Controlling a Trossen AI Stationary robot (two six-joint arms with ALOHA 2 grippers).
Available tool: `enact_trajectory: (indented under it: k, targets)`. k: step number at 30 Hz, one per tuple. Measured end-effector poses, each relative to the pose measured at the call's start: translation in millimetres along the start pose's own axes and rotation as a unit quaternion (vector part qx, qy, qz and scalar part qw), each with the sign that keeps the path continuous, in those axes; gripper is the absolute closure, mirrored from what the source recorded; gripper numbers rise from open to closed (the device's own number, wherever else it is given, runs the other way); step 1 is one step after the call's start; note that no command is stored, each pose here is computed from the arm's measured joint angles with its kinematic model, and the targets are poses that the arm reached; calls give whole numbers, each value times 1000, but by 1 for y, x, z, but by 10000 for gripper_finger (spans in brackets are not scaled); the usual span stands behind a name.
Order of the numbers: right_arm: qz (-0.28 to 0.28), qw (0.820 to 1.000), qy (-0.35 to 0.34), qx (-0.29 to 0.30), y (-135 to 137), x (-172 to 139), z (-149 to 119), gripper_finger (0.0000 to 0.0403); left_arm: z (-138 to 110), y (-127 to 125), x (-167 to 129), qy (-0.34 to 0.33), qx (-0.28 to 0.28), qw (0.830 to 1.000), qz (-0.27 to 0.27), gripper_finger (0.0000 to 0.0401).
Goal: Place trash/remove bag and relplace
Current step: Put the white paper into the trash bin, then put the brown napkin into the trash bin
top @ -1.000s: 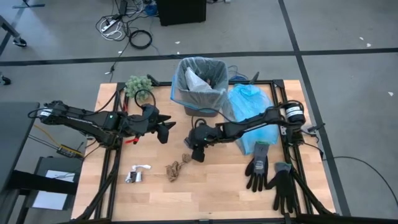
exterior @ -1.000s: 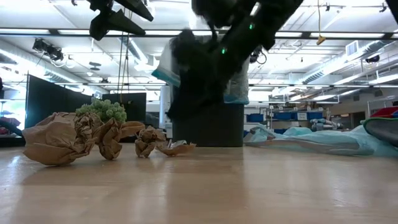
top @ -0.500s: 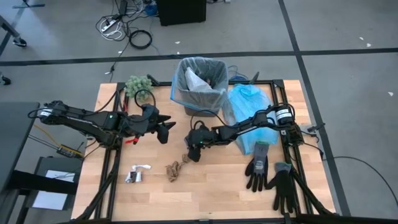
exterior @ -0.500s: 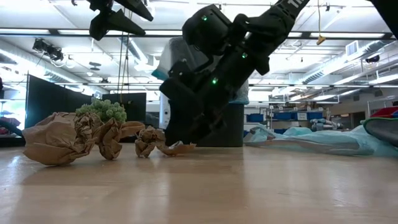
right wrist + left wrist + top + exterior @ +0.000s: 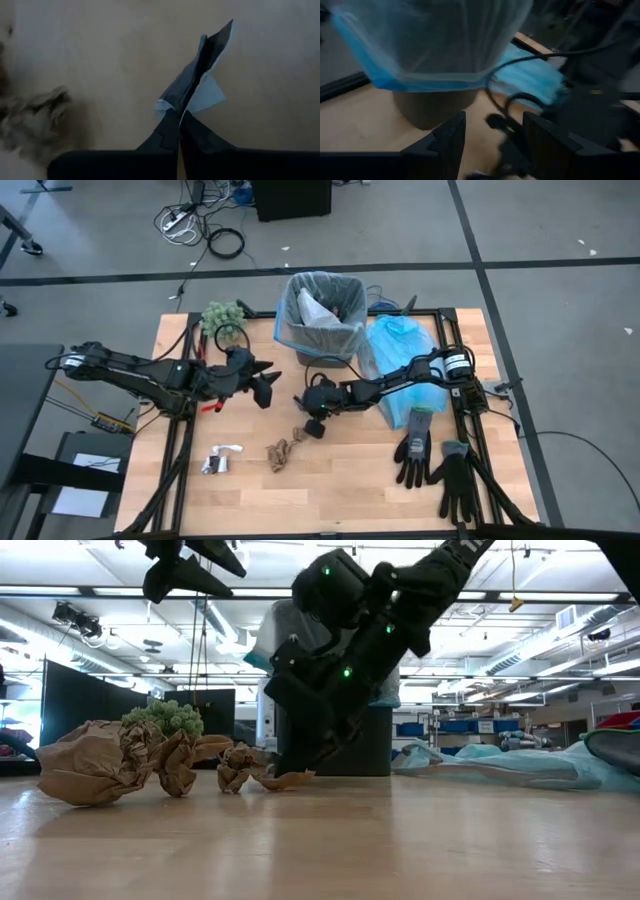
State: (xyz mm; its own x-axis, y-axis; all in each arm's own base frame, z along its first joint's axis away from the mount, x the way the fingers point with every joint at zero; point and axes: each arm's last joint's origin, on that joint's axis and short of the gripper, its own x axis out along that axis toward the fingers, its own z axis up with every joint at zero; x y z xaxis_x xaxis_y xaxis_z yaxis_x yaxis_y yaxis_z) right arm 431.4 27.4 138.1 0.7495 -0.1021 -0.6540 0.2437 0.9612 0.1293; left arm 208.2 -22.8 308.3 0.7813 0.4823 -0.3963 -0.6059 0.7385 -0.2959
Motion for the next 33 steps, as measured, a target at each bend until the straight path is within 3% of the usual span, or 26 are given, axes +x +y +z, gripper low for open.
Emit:
enact_trajectory:
  k: [5,9,15,25,29,33]
  targets:
    - [7,997,-67,-37,13,-37,41,403,-6,1,6,6,21,999,34,194]
    - [-34,989,-125,-78,15,-76,74,403,-12,-2,13,18,31,999,39,194]
    - [-110,970,-196,-94,3,-137,117,403,-11,-9,18,1,13,1000,28,194]
    - [-242,932,-251,-97,-46,-195,147,402,9,-23,17,-79,-45,995,-37,194]
    - [-249,927,-268,-87,-57,-211,152,402,11,-25,17,-87,-55,994,-44,194]
    - [-217,934,-271,-87,-57,-213,153,402,7,-23,17,-67,-40,996,-43,194]
